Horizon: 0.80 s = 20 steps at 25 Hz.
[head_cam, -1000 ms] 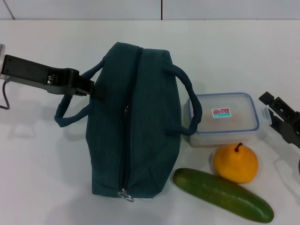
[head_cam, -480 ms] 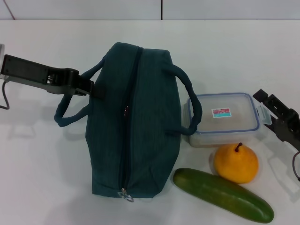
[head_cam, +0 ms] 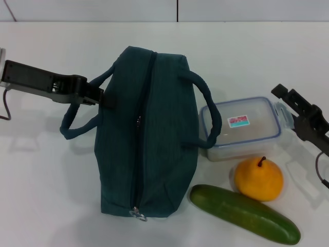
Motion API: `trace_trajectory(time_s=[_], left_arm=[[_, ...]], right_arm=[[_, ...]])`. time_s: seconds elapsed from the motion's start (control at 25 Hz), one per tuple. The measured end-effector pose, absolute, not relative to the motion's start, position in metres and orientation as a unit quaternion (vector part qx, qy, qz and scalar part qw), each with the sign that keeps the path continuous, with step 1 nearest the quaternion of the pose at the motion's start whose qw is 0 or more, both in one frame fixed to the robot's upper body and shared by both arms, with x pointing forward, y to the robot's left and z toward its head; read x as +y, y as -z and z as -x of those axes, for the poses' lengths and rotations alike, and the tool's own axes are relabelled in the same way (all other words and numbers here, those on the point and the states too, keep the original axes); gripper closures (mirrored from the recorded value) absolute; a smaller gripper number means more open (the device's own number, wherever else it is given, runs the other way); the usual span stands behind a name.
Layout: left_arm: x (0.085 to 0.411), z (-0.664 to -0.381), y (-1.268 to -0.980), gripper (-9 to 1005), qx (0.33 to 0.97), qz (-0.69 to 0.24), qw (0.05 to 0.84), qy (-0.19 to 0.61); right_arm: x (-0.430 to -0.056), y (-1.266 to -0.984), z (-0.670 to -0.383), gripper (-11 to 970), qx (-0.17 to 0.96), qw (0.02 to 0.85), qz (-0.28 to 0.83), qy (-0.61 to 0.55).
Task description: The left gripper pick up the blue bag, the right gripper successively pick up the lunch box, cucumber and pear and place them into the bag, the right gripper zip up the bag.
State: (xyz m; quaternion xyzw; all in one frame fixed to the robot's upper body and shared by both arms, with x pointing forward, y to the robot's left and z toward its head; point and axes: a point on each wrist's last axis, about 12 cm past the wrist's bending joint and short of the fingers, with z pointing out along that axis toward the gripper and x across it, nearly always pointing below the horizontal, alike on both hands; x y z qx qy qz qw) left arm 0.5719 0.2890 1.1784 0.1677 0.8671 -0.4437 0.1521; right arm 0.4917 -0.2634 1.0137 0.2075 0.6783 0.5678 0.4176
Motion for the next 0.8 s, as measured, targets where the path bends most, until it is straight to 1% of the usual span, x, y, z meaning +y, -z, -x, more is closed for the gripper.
trace_trajectory(time_s=[0.44,0.8], left_arm=[[0.289,-0.571,-1.178,942,0.866,-0.17,0.154,0.443],[0.288,-0.573,-1.179,943,0.866,-0.174,0.155,0.443]], right_arm=[[-0.271,-1.018,-0.508,167,0.691,0.434,-0.195,-0.544],[-0.274,-1.008,-0.503,170,0.709,0.423,-0.214,-0.523]])
